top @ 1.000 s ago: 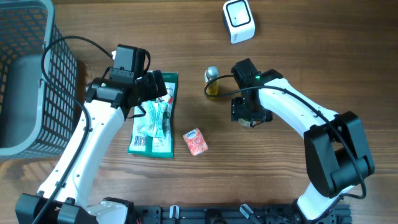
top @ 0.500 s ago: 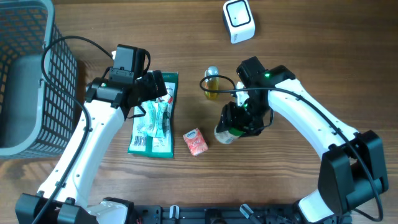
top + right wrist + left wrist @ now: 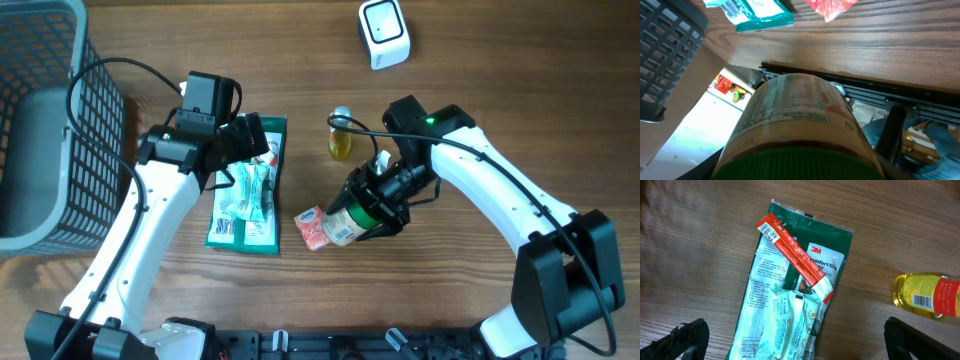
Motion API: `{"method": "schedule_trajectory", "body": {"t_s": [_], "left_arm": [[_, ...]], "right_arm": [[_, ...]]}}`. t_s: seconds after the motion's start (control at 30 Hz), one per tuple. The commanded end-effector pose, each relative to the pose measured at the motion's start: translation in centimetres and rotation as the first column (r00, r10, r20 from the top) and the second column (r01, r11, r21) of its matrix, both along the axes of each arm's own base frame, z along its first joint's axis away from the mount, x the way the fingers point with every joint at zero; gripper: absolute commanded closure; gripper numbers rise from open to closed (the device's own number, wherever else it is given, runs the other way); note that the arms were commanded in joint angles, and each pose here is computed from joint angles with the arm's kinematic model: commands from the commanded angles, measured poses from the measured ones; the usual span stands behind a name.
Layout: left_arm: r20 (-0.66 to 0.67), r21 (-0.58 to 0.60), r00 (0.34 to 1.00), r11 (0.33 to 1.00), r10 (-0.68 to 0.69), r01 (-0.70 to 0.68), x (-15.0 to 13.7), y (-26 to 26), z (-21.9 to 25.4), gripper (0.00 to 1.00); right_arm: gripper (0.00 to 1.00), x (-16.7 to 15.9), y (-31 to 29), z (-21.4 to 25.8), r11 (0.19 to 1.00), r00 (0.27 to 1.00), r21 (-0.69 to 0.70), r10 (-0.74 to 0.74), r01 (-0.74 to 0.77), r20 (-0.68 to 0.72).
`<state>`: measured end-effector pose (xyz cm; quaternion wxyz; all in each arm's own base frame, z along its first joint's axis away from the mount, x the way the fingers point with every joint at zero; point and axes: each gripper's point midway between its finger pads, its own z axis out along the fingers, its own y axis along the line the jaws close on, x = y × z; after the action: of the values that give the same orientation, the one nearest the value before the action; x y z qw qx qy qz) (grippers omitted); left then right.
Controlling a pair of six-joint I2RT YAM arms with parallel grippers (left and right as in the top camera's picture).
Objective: Scan the item barcode
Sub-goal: 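Tilt the held jar and raise it toward the scanner, right gripper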
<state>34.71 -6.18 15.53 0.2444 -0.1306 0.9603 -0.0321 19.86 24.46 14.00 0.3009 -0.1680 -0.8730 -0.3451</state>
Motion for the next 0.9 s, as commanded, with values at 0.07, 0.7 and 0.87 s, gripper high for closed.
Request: {"method": "schedule_trajectory", "body": {"t_s": [0.07,0.7,0.87], "left_arm": [[0.022,0.011,1.0,1.0,0.003,-0.003,0.4,0.3,0.7,0.0],[0.022,0.011,1.0,1.0,0.003,-0.003,0.4,0.3,0.7,0.0],[0.022,0.011,1.0,1.0,0.003,-0.003,0.4,0.3,0.7,0.0]], "right_arm": [[0.96,0.0,1.0,2.1,0.996,1.0,0.085,-0.019,0.021,-0.024],[0.96,9.3,-7.3,-5.5,0.859,0.843,-0.503,0.2,0.095,0.5],[0.96,13.9,-9.9,2.1,0.873,0.674,-0.487,0.355,0.008,0.648]]}}
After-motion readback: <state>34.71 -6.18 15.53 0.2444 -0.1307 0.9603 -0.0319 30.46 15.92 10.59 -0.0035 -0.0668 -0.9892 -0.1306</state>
